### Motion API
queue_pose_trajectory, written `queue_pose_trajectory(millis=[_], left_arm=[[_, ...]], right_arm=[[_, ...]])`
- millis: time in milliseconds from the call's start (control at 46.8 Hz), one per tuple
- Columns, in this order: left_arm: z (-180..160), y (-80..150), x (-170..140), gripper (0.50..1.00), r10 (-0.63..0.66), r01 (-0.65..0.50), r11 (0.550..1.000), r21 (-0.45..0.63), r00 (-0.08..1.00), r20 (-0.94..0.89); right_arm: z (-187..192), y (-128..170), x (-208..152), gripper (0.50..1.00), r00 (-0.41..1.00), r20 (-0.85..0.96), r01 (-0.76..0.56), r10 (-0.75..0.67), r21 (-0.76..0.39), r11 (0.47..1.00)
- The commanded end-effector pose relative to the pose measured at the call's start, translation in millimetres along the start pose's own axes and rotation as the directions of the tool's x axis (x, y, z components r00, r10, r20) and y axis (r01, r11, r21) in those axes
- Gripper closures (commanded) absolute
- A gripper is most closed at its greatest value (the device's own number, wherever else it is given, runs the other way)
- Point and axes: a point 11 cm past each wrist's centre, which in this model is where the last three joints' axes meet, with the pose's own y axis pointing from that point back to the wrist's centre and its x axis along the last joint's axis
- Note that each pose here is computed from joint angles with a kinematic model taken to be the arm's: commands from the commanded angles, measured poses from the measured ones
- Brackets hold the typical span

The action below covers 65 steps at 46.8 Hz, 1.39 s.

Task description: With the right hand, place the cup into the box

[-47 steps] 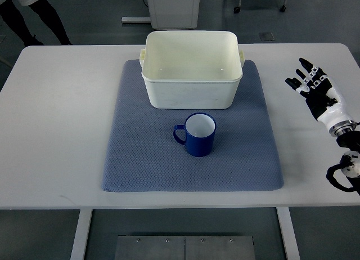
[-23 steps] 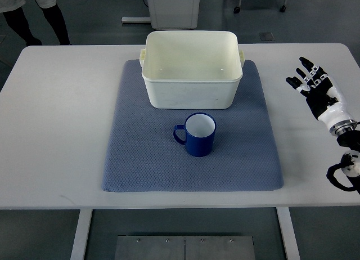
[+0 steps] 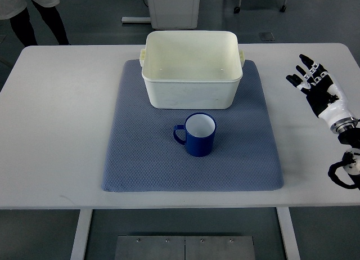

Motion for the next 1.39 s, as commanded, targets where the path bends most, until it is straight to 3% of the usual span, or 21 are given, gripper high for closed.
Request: queue_pose_trajectory(millis=[0, 898, 1368], left_arm=[[0.0, 0.0, -0.1, 0.500, -0.001, 0.001, 1.000, 0.000, 1.000, 0.000], [0.0, 0.0, -0.1, 0.500, -0.001, 0.001, 1.000, 0.000, 1.000, 0.000], [0.0, 0.0, -0.7, 0.500, -0.003, 0.003, 1.000, 0.000, 1.000, 0.000]], right_arm=[[0.1, 0.0, 0.4, 0.500, 1.000, 0.001, -0.003, 0.003, 0.002, 1.000], [-8.1, -2.5, 1.9, 0.500, 1.000, -0.004, 0.007, -0.007, 0.013, 1.000], [-48.2, 3.3, -23.4, 0.500, 0.973, 0.007, 0.230, -0.232, 0.104, 0.968]])
